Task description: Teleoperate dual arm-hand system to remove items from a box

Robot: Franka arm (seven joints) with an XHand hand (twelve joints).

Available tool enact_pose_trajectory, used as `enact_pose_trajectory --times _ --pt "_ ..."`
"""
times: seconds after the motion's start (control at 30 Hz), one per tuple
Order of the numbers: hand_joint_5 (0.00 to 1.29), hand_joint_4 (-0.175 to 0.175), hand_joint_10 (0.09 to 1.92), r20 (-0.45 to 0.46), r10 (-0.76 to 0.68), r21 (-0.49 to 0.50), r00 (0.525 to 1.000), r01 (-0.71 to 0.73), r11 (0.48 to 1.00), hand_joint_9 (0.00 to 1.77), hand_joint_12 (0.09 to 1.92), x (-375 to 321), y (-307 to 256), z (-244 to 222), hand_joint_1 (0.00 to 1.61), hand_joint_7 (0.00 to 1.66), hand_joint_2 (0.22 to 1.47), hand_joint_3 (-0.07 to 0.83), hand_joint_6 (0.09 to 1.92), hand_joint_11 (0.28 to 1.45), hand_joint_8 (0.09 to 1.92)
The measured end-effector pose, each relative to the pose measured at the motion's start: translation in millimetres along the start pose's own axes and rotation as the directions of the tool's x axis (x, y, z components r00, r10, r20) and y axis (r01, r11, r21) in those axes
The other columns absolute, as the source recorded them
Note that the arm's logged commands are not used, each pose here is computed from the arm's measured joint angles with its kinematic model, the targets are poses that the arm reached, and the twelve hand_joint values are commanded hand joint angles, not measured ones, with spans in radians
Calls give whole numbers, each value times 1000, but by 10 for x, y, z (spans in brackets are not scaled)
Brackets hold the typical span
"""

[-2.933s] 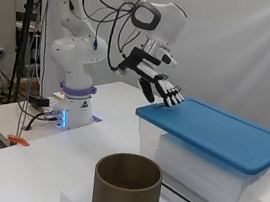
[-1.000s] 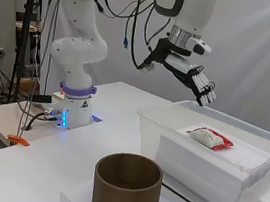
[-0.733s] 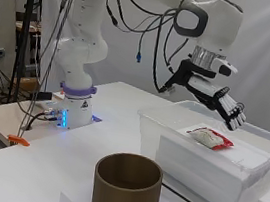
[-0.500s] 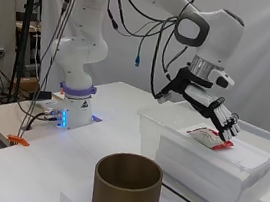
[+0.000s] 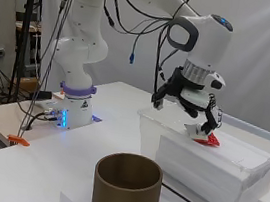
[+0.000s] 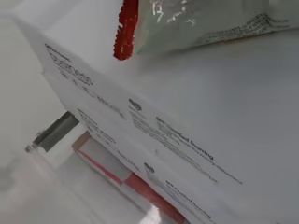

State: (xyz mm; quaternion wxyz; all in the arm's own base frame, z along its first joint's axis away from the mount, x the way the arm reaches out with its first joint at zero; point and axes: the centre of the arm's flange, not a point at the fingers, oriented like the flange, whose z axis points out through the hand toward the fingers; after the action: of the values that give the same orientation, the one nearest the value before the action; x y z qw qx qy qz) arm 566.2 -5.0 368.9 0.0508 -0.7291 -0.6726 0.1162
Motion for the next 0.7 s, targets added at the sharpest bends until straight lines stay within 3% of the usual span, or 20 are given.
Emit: enact_pose_trajectory --times 0.03,0.1,0.3,0.33,0.37,0.4,0.43,0.47,0.5,0.57,0.63,0.7 --pt "265 -6 339 9 -16 -7 1000 16 1000 419 316 17 -12 -19 332 327 919 -12 194 483 274" --pt "218 -12 98 50 6 -16 999 -6 1000 362 87 77 -40 -43 232 271 876 -3 87 461 87" --pt "216 15 87 187 275 -21 943 -276 961 361 87 148 -6 -62 347 279 874 3 87 466 87" --pt "298 30 87 217 283 -10 934 -288 958 448 87 154 52 -11 430 354 908 8 87 509 87" --pt "460 53 87 243 274 5 930 -284 959 642 87 155 125 96 665 528 981 27 87 612 87" --pt "588 -25 549 247 265 16 932 -277 961 777 514 131 157 160 1001 636 1080 -29 490 666 545" --pt "686 -90 1029 234 255 29 938 -269 963 925 991 85 176 193 1135 744 1147 -47 773 728 945" --pt "749 -131 1341 200 241 44 949 -255 966 1021 1308 48 178 206 1190 811 1178 -41 910 766 1192" --pt "777 -143 1503 160 224 62 961 -236 970 1060 1474 4 167 223 1210 854 1191 -30 1002 767 1309" --pt "673 -63 1700 101 178 84 979 -187 979 986 1611 -17 140 268 1157 787 1251 9 1330 730 1491" --pt "661 -86 1765 95 150 72 984 -157 985 914 1646 -15 111 268 1153 746 1272 14 1339 690 1608" --pt "604 -81 1721 128 167 50 978 -174 983 854 1647 -57 99 221 1199 696 1281 17 1412 672 1602"
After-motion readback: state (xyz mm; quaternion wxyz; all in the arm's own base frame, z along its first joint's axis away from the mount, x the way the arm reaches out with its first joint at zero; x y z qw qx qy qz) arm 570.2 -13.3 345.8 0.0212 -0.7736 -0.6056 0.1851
